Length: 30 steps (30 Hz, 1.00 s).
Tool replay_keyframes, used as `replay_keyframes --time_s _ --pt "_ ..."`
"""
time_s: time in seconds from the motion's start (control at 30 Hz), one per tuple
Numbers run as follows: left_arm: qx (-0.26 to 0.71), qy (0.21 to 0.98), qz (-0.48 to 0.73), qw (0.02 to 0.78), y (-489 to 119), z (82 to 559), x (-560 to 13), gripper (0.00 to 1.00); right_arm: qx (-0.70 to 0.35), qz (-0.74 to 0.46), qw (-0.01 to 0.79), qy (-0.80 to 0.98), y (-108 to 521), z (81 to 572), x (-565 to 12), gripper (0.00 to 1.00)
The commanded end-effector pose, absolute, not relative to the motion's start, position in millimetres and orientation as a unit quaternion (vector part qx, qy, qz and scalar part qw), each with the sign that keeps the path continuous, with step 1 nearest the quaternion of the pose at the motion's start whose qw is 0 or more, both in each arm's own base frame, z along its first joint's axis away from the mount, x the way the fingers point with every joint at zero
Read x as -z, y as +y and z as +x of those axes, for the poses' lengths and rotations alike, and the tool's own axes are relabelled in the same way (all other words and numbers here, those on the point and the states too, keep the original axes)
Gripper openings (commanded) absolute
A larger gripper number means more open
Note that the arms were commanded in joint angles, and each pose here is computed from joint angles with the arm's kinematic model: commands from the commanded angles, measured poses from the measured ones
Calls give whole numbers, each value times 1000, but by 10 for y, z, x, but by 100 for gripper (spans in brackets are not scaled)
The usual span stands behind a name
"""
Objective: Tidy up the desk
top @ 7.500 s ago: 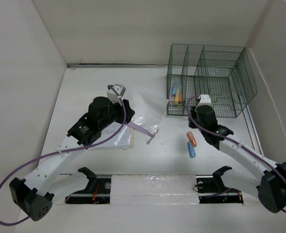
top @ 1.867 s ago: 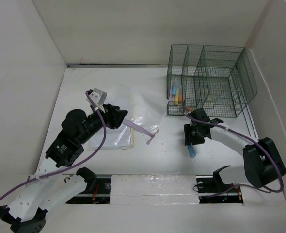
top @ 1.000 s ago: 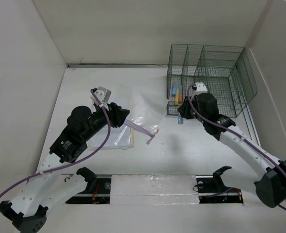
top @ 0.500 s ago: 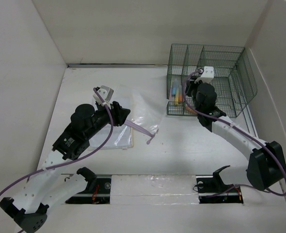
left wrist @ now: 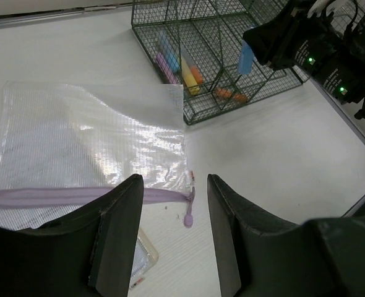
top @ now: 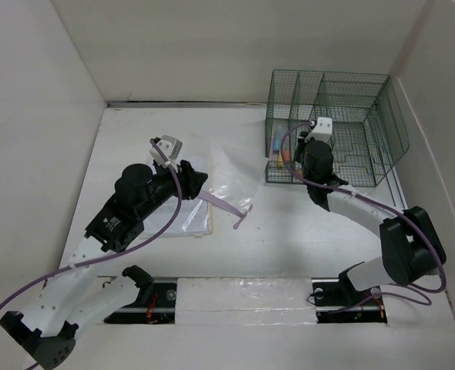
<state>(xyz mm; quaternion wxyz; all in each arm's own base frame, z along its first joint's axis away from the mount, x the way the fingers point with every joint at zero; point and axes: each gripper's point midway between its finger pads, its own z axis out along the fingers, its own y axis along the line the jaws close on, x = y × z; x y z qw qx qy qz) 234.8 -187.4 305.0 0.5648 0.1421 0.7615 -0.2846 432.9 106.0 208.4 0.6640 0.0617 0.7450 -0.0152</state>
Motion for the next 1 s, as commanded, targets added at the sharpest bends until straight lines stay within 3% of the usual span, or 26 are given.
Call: replay_keyframes --time_s 0.0,0.53,0.6,0.63,0.97 --pt "284 755 145 574 -1885 2381 -3070 42 14 84 682 727 1010 4369 -2164 23" --pt "278 760 143 570 -1891 2418 -3036 42 27 100 650 753 938 4281 -1743 24" --pt "278 761 142 569 -1890 2421 -3021 42 29 103 651 752 925 4280 -1754 29" --pt "276 762 141 569 -1884 2426 -3014 42 28 104 653 750 919 4266 -1793 38" --pt "263 770 126 567 -1849 2479 -2961 44 15 103 674 732 912 4156 -2190 56"
